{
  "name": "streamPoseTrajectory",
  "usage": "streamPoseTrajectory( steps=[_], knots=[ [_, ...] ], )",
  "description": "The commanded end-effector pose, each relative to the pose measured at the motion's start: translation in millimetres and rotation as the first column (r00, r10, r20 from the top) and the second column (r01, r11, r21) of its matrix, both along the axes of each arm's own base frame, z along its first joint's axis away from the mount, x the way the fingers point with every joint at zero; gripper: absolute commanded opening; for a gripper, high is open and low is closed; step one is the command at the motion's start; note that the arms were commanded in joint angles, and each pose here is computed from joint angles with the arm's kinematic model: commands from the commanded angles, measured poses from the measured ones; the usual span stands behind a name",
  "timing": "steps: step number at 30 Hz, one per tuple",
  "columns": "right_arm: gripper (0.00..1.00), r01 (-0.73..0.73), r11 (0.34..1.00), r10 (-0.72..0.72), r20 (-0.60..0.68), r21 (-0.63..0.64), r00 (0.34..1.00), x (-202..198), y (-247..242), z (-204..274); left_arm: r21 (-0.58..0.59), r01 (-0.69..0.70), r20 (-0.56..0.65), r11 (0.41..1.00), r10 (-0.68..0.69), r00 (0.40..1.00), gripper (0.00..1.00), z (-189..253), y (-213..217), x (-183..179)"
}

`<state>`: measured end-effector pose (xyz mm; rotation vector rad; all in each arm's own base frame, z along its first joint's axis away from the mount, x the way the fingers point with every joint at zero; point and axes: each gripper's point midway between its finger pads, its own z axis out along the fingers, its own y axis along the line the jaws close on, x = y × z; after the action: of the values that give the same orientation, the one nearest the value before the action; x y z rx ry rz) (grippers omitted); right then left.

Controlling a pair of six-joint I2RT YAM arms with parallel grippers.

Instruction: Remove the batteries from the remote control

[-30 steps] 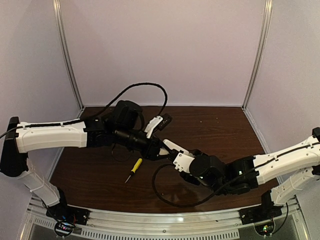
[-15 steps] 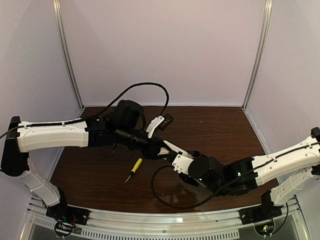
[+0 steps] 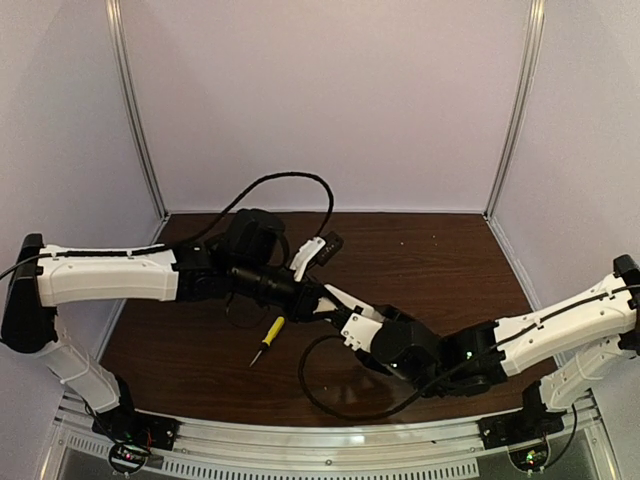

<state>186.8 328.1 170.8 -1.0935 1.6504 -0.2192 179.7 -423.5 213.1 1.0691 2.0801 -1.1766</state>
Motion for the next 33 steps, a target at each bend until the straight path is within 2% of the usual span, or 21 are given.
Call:
streamPoseTrajectory(
  steps=[1, 6, 11, 17, 22, 27, 33],
  knots=[
    [0.61, 0.047, 0.988, -0.044, -0.021, 0.145, 0.999, 6.5, 10.2, 6.7, -0.067, -0.081, 0.103, 0.994, 0.088, 0.991, 0.0, 14.0, 9.8, 20.2],
    [0.86, 0.062, 0.981, -0.051, -0.069, 0.181, 0.996, 13.3, 14.9, -1.5, -0.1, -0.201, 0.209, 0.975, 0.218, 0.953, 0.0, 14.5, 31.1, 39.4],
    [0.99, 0.07, 0.97, -0.045, -0.111, 0.234, 0.993, 18.8, 17.3, 1.4, -0.133, -0.317, 0.285, 0.939, 0.343, 0.895, 0.0, 9.3, 58.3, 58.4],
    [1.0, 0.096, 0.951, -0.049, -0.165, 0.295, 0.985, 22.0, 11.3, 3.8, -0.202, -0.374, 0.333, 0.905, 0.422, 0.843, 0.0, 8.9, 76.9, 73.0],
    [1.0, 0.128, 0.926, -0.05, -0.222, 0.354, 0.974, 22.6, -1.1, 3.1, -0.234, -0.386, 0.324, 0.893, 0.445, 0.835, 0.0, -2.0, 84.7, 88.4],
    [1.0, 0.178, 0.892, -0.073, -0.257, 0.415, 0.964, 22.4, -13.3, 9.4, -0.213, -0.422, 0.252, 0.881, 0.467, 0.848, 0.0, -22.9, 90.2, 110.7],
    [1.0, 0.258, 0.848, -0.103, -0.335, 0.462, 0.937, 18.8, -32.7, 12.9, -0.182, -0.454, 0.25, 0.872, 0.488, 0.836, 0.0, -30.0, 93.0, 117.5]
  ],
)
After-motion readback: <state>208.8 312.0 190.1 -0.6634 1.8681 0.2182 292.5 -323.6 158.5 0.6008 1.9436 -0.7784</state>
